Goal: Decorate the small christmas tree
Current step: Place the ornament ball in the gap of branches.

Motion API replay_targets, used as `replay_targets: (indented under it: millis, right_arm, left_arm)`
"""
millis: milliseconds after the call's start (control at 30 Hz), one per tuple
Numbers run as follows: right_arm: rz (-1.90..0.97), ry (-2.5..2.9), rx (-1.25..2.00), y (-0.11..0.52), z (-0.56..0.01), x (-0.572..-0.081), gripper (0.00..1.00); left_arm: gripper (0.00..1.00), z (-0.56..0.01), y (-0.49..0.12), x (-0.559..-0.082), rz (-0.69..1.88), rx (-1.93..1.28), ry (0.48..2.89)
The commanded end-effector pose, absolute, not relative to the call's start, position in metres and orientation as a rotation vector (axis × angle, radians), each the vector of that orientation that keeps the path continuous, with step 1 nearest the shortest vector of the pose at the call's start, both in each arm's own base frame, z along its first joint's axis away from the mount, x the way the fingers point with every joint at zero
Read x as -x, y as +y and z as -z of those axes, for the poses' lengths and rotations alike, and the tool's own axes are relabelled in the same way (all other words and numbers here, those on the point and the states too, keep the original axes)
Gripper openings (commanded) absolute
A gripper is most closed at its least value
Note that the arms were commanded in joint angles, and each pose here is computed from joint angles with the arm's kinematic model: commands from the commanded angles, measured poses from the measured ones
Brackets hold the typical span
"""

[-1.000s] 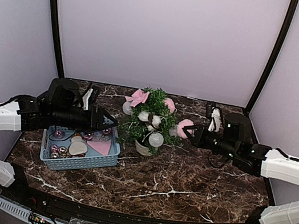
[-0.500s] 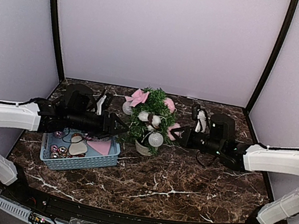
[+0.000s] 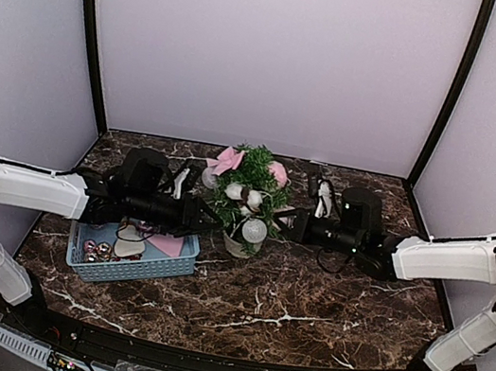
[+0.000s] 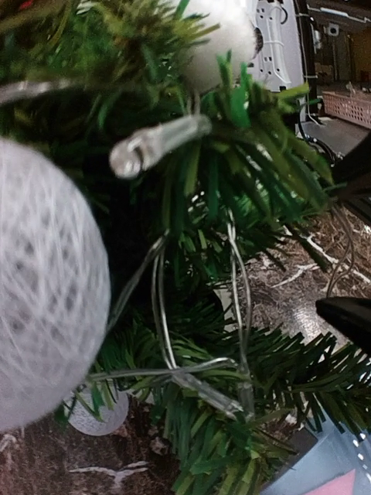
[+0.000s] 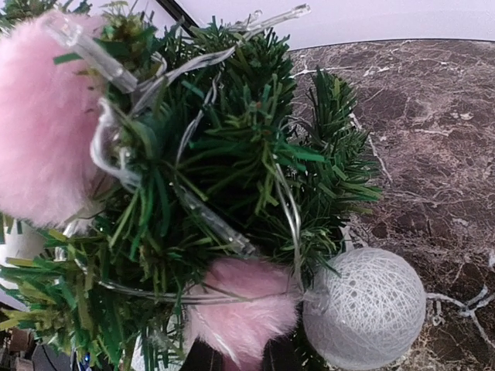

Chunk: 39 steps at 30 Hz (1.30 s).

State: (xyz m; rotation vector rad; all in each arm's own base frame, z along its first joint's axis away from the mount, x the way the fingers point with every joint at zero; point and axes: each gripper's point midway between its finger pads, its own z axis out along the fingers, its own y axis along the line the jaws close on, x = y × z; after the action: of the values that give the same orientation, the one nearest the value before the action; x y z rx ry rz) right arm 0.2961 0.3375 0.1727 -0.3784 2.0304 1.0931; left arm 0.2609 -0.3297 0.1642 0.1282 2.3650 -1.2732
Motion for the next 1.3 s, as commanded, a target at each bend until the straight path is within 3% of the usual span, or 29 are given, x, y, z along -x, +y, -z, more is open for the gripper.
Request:
replay_targets:
  millis: [0, 267, 600, 800, 1033, 1267]
  right_arm:
    - [-1.128, 1.977, 0.381, 0.347, -0.181, -0.305, 0.00]
    - [-1.132, 1.990, 0.387, 0.351, -0.171, -0.309, 0.00]
    - [-1.146, 2.000, 0.394, 0.356, -0.165, -0.310, 0.00]
    - [-1.134, 1.987, 0.375, 0.347, -0.176, -0.305, 0.19]
    - [-1.066, 1.993, 0.357, 0.324, -0.188, -0.294, 0.41]
    - [-0.975, 2.012, 0.311, 0.297, -0.188, -0.287, 0.50]
  left_arm:
    - [0.33, -0.184, -0.342, -0.267, 1.341, -0.165, 2.293]
    - [0.10, -0.177, -0.348, -0.265, 1.358, -0.172, 2.309]
    - [0.00, -0.176, -0.352, -0.263, 1.368, -0.176, 2.312]
    - [0.04, -0.182, -0.346, -0.263, 1.342, -0.161, 2.305]
    - [0.20, -0.188, -0.329, -0.260, 1.261, -0.138, 2.306]
    - [0.31, -0.190, -0.311, -0.255, 1.211, -0.100, 2.312]
